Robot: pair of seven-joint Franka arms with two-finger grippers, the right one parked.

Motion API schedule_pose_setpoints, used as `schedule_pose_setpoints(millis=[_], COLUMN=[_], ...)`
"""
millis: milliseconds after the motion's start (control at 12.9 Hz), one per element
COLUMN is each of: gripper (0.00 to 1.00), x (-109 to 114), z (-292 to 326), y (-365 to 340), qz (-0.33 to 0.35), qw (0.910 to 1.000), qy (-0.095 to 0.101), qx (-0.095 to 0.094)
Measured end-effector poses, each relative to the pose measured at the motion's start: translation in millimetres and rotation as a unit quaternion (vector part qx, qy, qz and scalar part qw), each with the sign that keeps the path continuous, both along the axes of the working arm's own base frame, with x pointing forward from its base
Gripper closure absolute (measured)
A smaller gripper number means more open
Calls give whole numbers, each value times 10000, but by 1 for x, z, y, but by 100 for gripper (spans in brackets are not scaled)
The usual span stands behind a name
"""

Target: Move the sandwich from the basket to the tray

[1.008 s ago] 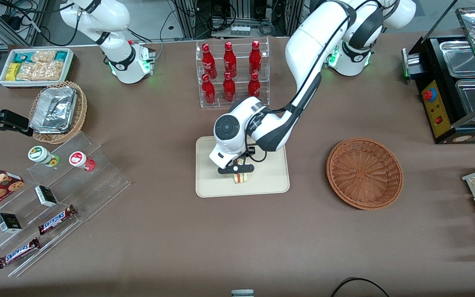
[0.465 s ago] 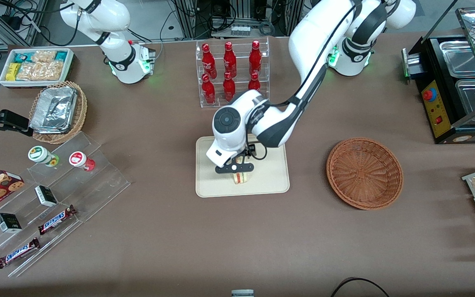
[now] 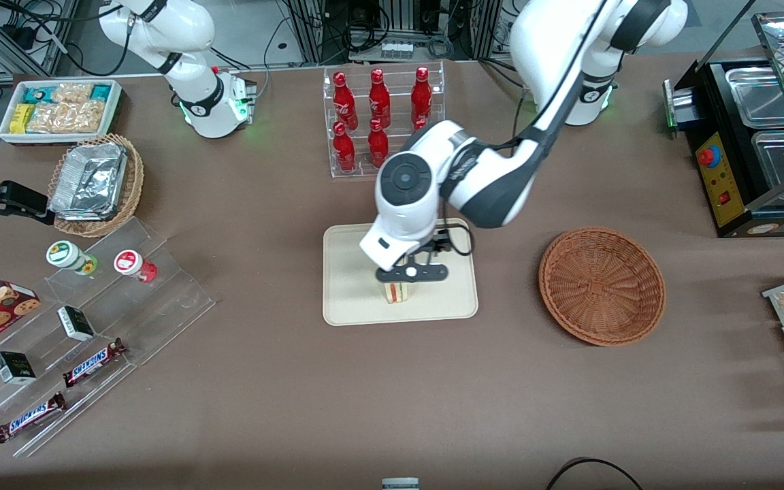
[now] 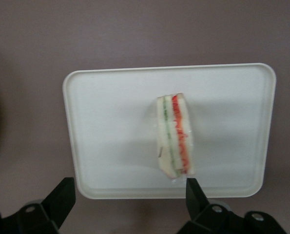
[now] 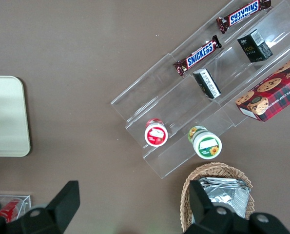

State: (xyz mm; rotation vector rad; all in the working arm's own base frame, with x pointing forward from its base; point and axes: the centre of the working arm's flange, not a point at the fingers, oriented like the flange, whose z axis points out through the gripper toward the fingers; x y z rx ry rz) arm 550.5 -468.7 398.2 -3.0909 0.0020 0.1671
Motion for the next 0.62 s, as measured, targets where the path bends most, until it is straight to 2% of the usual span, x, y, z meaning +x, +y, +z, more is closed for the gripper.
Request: schedule_pose_setpoints(millis=[155, 388, 620], gripper=[0, 0, 0], x=[15, 36, 41], z=[17, 41, 59], y=[43, 117, 184], qz=[-105, -239, -479], qw=[9999, 9997, 9986], qy=[69, 103, 182], qx=[38, 1, -97])
